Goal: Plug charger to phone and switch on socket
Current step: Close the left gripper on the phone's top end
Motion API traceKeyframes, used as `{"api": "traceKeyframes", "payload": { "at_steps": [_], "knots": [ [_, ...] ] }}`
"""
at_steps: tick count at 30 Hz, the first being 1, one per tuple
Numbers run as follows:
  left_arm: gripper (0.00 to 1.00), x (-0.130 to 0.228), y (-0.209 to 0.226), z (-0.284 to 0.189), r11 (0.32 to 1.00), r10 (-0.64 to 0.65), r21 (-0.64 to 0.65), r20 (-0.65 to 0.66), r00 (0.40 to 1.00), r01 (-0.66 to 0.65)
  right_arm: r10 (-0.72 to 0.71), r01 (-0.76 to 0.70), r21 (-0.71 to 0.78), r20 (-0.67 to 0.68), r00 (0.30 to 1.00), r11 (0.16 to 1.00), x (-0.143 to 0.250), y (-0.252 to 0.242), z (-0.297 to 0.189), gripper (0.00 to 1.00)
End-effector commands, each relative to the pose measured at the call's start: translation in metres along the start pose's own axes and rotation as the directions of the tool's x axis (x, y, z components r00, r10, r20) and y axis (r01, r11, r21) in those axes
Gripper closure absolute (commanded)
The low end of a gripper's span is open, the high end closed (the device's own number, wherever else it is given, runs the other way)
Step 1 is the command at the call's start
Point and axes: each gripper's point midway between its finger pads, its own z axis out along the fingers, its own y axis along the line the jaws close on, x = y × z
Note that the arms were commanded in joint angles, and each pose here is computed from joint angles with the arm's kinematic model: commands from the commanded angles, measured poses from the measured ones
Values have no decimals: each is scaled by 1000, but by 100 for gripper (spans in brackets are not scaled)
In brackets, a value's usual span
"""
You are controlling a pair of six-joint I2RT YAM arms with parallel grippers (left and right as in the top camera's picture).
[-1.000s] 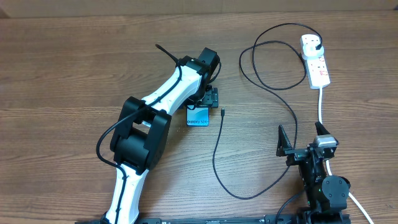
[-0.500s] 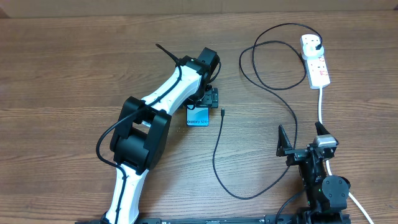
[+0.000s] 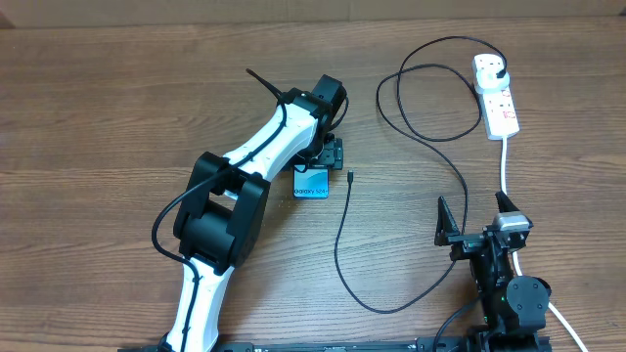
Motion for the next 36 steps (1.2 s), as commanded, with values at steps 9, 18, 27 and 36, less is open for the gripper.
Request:
{"api": "traceKeyframes", "payload": {
  "at_steps": [9,18,27,36],
  "knots": [
    [6,8,13,21,998,16,-58,-40,999,-18,-2,2,2,7,1000,1000,1,-1,0,0],
    [8,8,13,21,998,14,-58,-40,999,-16,-1,1,2,7,1000,1000,1,-1,0,0],
    [15,8,13,21,998,14,-58,-39,999,-16,-2,2,2,7,1000,1000,1,-1,0,0],
    [18,7,13,21,998,14,-56,-36,999,-16,-2,2,2,7,1000,1000,1,-1,0,0]
  ]
}}
